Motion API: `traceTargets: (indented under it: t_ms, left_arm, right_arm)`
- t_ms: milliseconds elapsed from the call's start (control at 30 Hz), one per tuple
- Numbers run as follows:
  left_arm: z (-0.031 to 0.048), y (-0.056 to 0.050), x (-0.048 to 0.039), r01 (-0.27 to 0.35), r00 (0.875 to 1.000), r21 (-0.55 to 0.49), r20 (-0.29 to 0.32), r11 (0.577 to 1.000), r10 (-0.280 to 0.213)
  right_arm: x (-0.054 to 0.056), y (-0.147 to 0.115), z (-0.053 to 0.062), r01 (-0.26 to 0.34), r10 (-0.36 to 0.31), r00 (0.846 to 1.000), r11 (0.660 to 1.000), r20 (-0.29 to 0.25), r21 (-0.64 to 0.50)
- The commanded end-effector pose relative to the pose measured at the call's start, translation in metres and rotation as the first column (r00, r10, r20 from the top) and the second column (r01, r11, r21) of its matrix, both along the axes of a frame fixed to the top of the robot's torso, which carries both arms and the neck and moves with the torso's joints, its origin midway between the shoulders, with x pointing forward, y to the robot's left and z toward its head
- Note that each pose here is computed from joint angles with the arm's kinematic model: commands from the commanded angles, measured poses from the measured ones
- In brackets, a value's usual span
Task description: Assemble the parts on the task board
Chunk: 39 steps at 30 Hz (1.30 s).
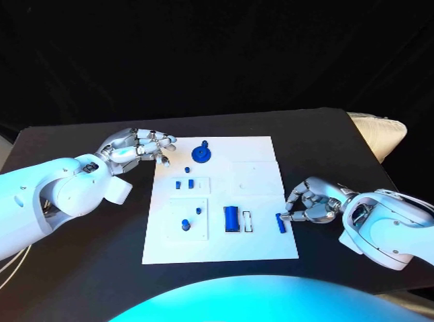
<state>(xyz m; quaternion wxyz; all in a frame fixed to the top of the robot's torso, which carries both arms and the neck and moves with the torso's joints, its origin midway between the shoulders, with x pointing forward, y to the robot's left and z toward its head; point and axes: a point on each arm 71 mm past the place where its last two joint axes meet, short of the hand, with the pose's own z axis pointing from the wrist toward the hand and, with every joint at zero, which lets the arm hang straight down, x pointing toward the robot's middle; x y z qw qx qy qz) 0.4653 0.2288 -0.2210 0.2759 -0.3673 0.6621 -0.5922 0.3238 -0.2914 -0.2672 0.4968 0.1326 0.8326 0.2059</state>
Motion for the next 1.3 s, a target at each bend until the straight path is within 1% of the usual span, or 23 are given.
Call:
traceTargets:
  t_ms: [33, 333, 533, 900, 1100, 1300]
  left_arm:
    - [0.0007, -0.002, -0.0010, 0.014, 1.000, -0.012, 0.009, 1.000, -0.013]
    - [0.0006, -0.001, -0.0012, 0.014, 1.000, -0.012, 0.008, 1.000, -0.014]
    - [0.0006, -0.001, -0.0013, 0.013, 1.000, -0.011, 0.008, 1.000, -0.013]
    - [0.0006, 0.001, -0.0017, 0.012, 1.000, -0.009, 0.005, 1.000, -0.012]
    - [0.0006, 0.001, -0.0020, 0.012, 1.000, -0.008, 0.004, 1.000, -0.012]
    - [0.0007, 0.001, -0.0021, 0.012, 1.000, -0.008, 0.004, 1.000, -0.012]
  right_arm:
    - [-0.001, -0.001, -0.004, -0.004, 0.006, 1.000, 0.997, 0.020, -0.081]
    - [-0.006, 0.008, -0.016, -0.022, 0.022, 1.000, 0.994, -0.004, -0.106]
    - [-0.007, 0.015, -0.022, -0.039, 0.038, 0.999, 0.994, -0.016, -0.103]
    - [-0.008, 0.019, -0.035, -0.077, 0.070, 0.996, 0.985, -0.052, -0.157]
    - [-0.010, 0.024, -0.038, -0.099, 0.092, 0.995, 0.977, -0.045, -0.191]
    - [-0.010, 0.028, -0.037, -0.094, 0.091, 0.996, 0.977, -0.023, -0.191]
